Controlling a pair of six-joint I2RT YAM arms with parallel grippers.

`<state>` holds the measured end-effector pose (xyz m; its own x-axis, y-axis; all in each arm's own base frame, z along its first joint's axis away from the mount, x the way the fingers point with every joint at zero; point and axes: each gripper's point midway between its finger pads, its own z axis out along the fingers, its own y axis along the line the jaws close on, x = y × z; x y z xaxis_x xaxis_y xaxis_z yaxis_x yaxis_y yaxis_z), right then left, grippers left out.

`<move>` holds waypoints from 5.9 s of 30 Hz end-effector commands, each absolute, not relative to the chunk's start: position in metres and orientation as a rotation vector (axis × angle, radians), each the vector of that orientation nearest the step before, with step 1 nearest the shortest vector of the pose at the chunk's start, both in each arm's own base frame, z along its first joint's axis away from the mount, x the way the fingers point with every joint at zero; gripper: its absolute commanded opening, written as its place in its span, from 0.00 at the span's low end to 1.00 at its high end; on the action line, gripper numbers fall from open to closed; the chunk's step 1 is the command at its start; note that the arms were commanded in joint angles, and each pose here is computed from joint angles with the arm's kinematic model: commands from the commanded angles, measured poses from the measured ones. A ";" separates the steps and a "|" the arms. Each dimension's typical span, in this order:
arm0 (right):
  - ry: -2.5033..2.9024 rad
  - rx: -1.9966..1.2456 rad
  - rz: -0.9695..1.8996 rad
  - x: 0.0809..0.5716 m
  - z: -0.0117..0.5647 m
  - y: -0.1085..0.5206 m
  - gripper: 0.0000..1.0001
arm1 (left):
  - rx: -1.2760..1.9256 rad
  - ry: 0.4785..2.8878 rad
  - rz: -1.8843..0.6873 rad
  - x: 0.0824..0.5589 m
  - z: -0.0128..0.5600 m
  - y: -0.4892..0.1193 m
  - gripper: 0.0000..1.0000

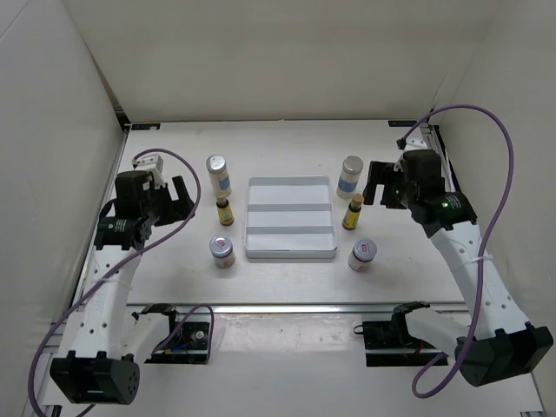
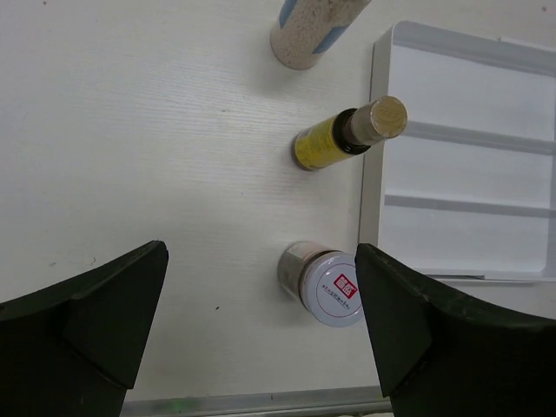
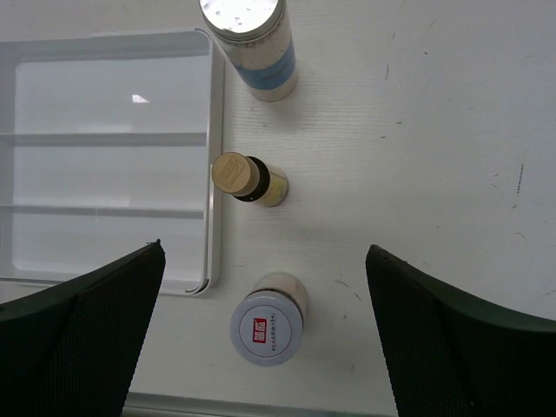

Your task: Organize the condiment bottles

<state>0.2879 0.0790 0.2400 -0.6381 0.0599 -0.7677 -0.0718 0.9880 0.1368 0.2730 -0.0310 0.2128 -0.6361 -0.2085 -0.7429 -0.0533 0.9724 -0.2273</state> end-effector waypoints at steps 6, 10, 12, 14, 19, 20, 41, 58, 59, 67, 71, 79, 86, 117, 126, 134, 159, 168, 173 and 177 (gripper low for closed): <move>2.230 -0.056 0.132 0.282 0.246 0.075 0.99 | -0.208 2.175 -0.209 0.264 0.234 -0.027 1.00; 2.240 -0.074 0.204 0.277 0.244 0.086 0.99 | -0.213 2.175 -0.228 0.264 0.234 -0.029 1.00; 2.270 -0.069 0.251 0.274 0.235 0.093 0.99 | -0.220 2.176 -0.247 0.264 0.235 -0.032 1.00; 2.291 -0.038 0.241 0.273 0.227 0.091 0.99 | -0.233 2.175 -0.254 0.264 0.235 -0.032 1.00; 2.303 0.052 0.158 0.269 0.216 0.076 0.99 | -0.264 2.163 -0.259 0.266 0.236 -0.032 1.00; 2.291 0.065 0.167 0.267 0.219 0.076 0.99 | -0.276 2.160 -0.236 0.266 0.236 -0.028 1.00; 2.420 0.129 0.327 0.230 0.175 0.091 0.99 | -0.136 2.112 -0.374 0.293 0.224 -0.053 1.00; 2.480 0.081 0.246 0.229 0.153 0.093 0.99 | -0.165 2.133 -0.356 0.302 0.206 -0.049 1.00; 2.503 0.068 0.249 0.226 0.147 0.097 0.99 | -0.188 2.131 -0.353 0.303 0.204 -0.048 1.00; 2.524 0.054 0.171 0.222 0.135 0.099 0.98 | -0.210 2.227 -0.312 0.309 0.194 -0.043 1.00; 2.593 0.062 0.120 0.224 0.117 0.098 0.98 | -0.188 2.232 -0.356 0.309 0.195 -0.050 1.00; 2.654 0.059 0.131 0.224 0.101 0.105 0.98 | -0.172 2.174 -0.344 0.305 0.212 -0.048 1.00; 2.703 0.046 0.147 0.222 0.085 0.110 0.90 | -0.174 2.183 -0.344 0.305 0.209 -0.048 1.00; 2.511 -0.031 0.021 0.235 0.149 0.123 0.14 | -0.188 2.172 -0.314 0.306 0.211 -0.044 1.00; 2.470 -0.321 0.051 0.250 0.168 0.186 0.00 | -0.190 2.181 -0.314 0.306 0.208 -0.044 1.00; 2.515 -0.428 0.066 0.267 0.135 0.214 0.00 | -0.196 2.189 -0.303 0.308 0.206 -0.042 1.00; 2.565 -0.408 0.116 0.262 0.102 0.223 0.66 | -0.197 2.200 -0.329 0.308 0.203 -0.046 1.00; 2.361 -0.416 0.081 0.267 0.186 0.216 1.00 | -0.087 2.092 -0.431 0.282 0.227 -0.072 1.00; 2.290 -0.425 0.120 0.265 0.218 0.211 1.00 | 0.006 2.119 -0.523 0.263 0.221 -0.099 1.00; 2.268 -0.418 0.152 0.261 0.228 0.210 1.00 | -0.017 2.209 -0.537 0.251 0.207 -0.106 1.00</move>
